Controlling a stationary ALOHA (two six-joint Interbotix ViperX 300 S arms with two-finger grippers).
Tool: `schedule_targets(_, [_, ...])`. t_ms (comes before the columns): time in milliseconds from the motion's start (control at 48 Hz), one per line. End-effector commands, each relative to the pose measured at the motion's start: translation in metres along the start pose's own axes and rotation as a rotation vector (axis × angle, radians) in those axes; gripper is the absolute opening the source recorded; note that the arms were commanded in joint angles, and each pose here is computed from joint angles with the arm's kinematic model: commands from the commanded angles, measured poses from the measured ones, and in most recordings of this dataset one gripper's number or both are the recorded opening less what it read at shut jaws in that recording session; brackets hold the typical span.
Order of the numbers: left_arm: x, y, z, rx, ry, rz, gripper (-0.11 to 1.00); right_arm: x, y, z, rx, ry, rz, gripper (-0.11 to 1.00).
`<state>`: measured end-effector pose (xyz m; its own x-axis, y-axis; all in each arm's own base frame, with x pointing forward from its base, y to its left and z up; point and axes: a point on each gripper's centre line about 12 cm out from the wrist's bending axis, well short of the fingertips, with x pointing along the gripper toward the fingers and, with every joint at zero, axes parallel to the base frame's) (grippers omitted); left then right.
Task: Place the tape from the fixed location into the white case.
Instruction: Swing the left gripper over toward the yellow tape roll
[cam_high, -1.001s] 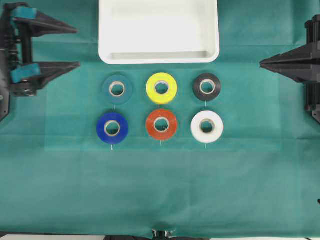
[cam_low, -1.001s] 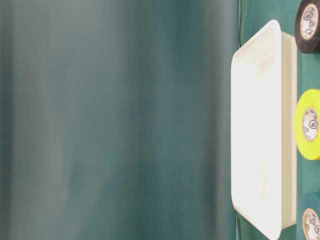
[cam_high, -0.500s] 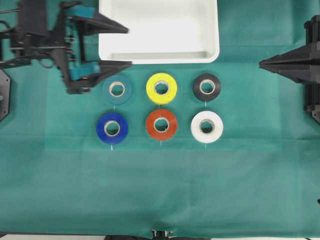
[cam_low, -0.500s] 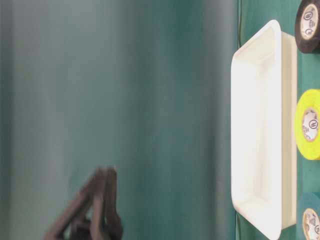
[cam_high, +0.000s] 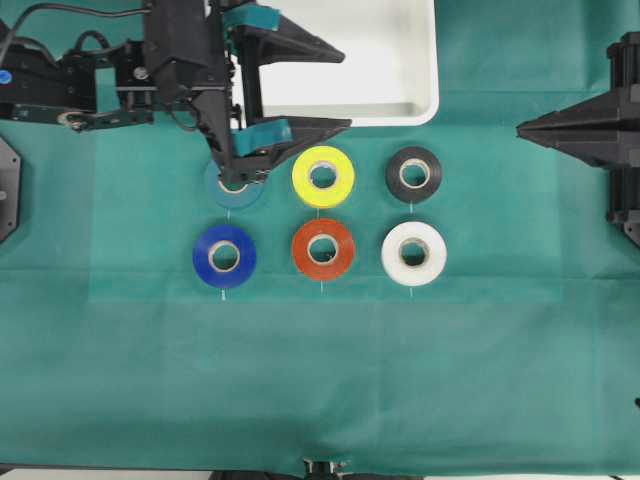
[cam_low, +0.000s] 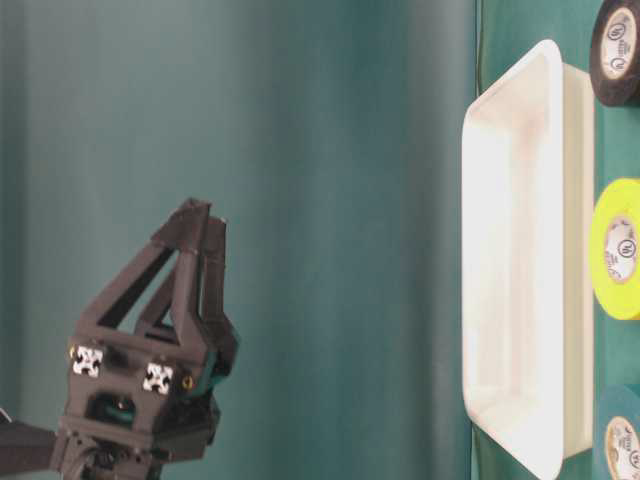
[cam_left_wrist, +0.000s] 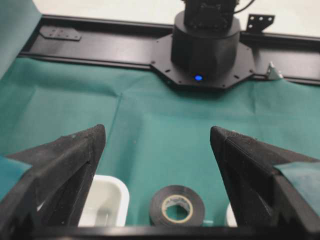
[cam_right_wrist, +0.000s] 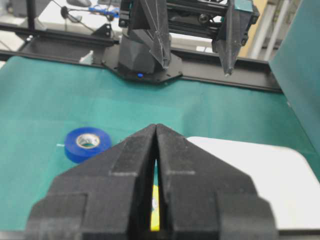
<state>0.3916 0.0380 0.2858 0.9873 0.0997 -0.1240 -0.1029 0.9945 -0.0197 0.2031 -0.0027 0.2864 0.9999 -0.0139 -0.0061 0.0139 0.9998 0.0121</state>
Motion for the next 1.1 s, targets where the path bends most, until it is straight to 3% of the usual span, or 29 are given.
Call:
schedule_targets(0, [0.003,-0.001,0.015,0.001,-0.034,-0.003,0.92,0.003,0.000,0.010,-0.002,-0.023,-0.001,0.00])
schedule_targets(250, [0.003,-0.001,0.011,-0.008,0.015,-0.003,0.92,0.003,0.000,0.010,-0.002,-0.023,-0.001,0.00])
schedule_targets(438, [0.005,-0.002,0.009,-0.013,0.127,-0.004,0.92,0.003,0.000,0.010,-0.002,-0.017,-0.001,0.00])
schedule_targets(688, [0.010,-0.010,0.023,-0.023,0.366,-0.016,0.92,0.003,0.000,0.011,-0.001,-0.018,-0.001,0.00])
schedule_targets(917, [0.015,-0.013,0.018,-0.062,0.627,-0.002,0.92,0.003,0.000,0.012,-0.001,-0.012,-0.001,0.00])
schedule_targets(1084, [0.017,-0.018,0.020,-0.056,0.721,-0.007,0.92,0.003,0.000,0.012,-0.003,-0.009,-0.001,0.00])
